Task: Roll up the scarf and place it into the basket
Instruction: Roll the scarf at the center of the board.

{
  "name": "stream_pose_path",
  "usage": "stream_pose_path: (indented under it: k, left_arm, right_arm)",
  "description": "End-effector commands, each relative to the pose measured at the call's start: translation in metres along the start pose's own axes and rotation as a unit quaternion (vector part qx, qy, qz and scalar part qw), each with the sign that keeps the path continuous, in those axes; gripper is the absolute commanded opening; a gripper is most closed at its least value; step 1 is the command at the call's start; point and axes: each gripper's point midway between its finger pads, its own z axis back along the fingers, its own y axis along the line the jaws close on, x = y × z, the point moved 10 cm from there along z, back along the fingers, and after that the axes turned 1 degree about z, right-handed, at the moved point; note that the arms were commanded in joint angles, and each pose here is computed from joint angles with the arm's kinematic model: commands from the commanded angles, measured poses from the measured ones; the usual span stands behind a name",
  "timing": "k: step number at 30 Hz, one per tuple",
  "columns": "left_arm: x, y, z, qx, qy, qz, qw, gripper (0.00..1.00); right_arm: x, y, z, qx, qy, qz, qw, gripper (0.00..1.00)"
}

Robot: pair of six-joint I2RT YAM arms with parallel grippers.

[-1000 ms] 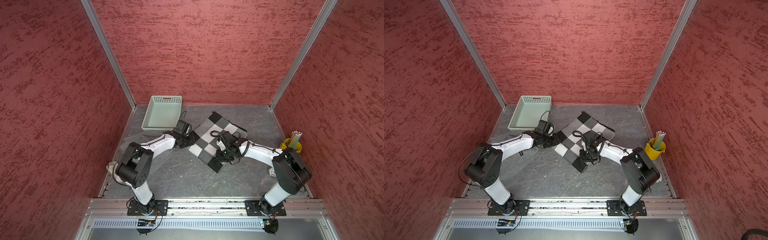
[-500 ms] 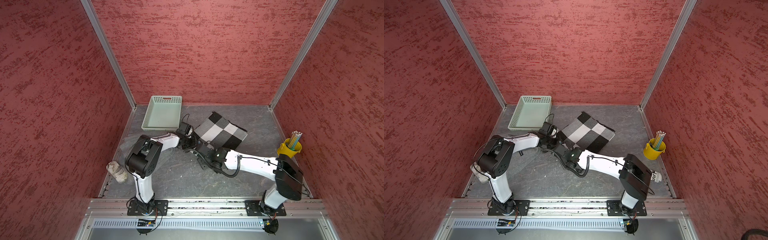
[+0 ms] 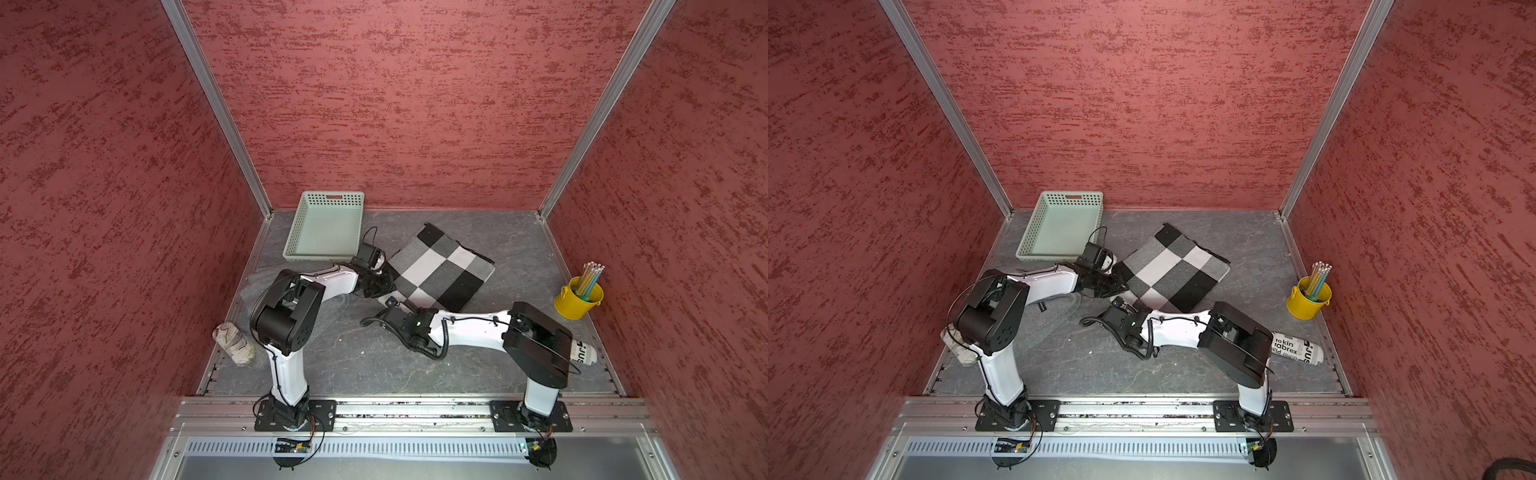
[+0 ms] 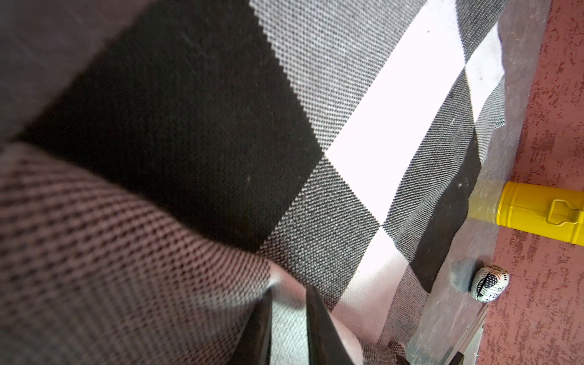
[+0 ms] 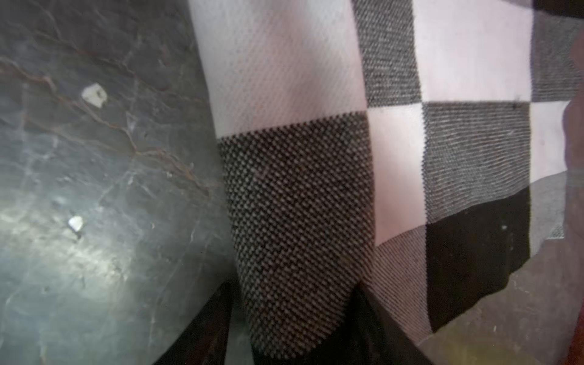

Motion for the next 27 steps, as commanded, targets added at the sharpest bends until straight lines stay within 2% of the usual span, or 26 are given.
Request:
stream_pose_path:
  k: [1,3,6,9,12,16,21,27]
  left_arm:
    - [0.009,-0.005,0.011,-0.014,-0.011,-0.008,1.0,0.22]
    - [0.011,-0.009,0.024,-0.021,-0.026,-0.015,0.999,0.22]
    - [0.011,-0.011,0.05,-0.021,-0.062,-0.019,0.998,0.22]
    - [0.004,-0.006,0.076,0.001,-0.106,-0.014,0.994,0.24]
    - [-0.008,0.001,0.098,0.029,-0.142,-0.012,0.989,0.28]
    - [-0.028,0.006,0.111,0.049,-0.16,-0.015,0.986,0.28]
    - [-0.054,0.001,0.11,0.085,-0.157,-0.04,0.983,0.28]
    - [-0.072,-0.012,0.1,0.085,-0.152,-0.079,0.982,0.28]
  right_arm:
    - [-0.012,-0.002,-0.022,0.023,0.025,-0.015,0.999,0.4]
    - [-0.011,-0.005,-0.021,0.062,0.027,-0.042,0.997,0.2]
    - [-0.002,-0.005,-0.007,0.132,0.026,-0.089,0.987,0.01]
    - [0.011,0.0,0.011,0.222,0.022,-0.147,0.964,0.0]
    - [0.015,0.003,0.022,0.311,0.029,-0.211,0.926,0.0]
    - [0.008,-0.016,0.024,0.377,0.037,-0.29,0.879,0.0]
    - [-0.009,-0.054,0.012,0.435,0.031,-0.377,0.817,0.0]
    - [-0.028,-0.083,-0.009,0.443,0.046,-0.43,0.785,0.0]
